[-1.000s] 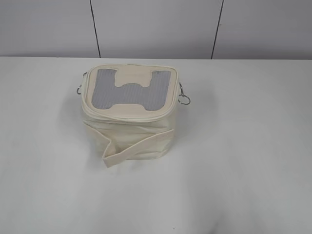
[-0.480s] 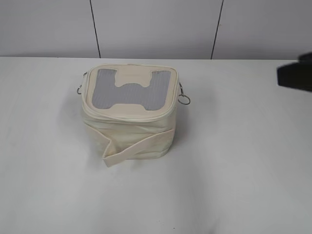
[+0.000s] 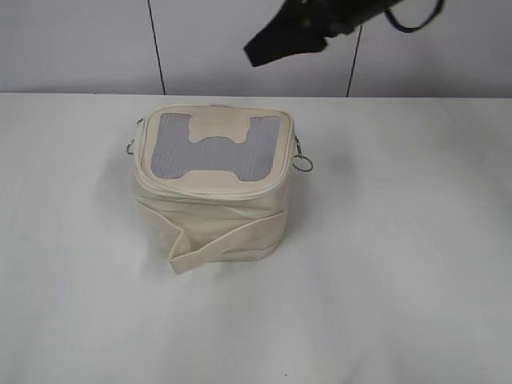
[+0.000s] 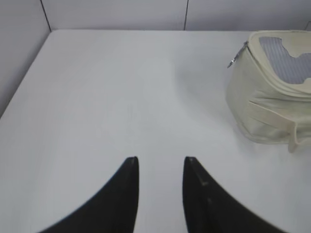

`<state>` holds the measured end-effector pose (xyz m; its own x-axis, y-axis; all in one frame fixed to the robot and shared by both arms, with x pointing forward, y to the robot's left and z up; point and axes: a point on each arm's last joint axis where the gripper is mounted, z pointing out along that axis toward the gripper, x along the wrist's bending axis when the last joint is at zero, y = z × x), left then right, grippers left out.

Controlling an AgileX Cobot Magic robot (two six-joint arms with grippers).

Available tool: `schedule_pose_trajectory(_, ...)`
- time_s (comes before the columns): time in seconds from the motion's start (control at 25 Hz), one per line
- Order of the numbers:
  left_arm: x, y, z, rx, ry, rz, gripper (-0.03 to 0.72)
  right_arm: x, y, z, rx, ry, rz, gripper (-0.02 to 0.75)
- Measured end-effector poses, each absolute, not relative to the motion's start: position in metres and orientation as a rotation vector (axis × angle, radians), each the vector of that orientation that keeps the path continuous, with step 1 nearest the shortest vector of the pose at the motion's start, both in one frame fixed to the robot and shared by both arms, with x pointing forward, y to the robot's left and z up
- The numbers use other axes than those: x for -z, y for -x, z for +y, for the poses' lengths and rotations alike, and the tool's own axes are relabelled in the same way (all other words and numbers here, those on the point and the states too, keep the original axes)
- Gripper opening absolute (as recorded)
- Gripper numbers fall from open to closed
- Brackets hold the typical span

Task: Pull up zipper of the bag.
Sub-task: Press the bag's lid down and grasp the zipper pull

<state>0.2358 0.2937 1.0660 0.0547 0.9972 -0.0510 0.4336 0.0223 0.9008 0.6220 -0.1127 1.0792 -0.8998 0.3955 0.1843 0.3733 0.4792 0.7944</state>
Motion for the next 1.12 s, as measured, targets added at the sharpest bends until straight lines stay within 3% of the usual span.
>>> schedule_pose_trajectory(0.32, -1.074, -0.285, 0.282, -0.625, -1.541, 1.542, 0.239, -1.038, -0.695, -0.054, -1.448, -0.56, 2.802, 0.472)
schedule_pose_trajectory(0.64, -1.072, -0.344, 0.277, -0.543, -1.565, 1.532, 0.245, -0.99, -0.694, -0.009, -1.448, -0.52, 2.89, 0.472)
schedule_pose_trajectory(0.92, -1.061, -0.379, 0.275, -0.502, -1.595, 1.53, 0.248, -0.974, -0.696, -0.001, -1.424, -0.562, 2.891, 0.462)
schedule_pose_trajectory(1.0, -1.055, -0.39, 0.275, -0.483, -1.613, 1.534, 0.249, -0.969, -0.696, 0.0, -1.419, -0.574, 2.896, 0.411)
schedule_pose_trajectory(1.12, -1.046, -0.407, 0.273, -0.448, -1.624, 1.536, 0.249, -0.971, -0.696, 0.002, -1.419, -0.57, 2.894, 0.159)
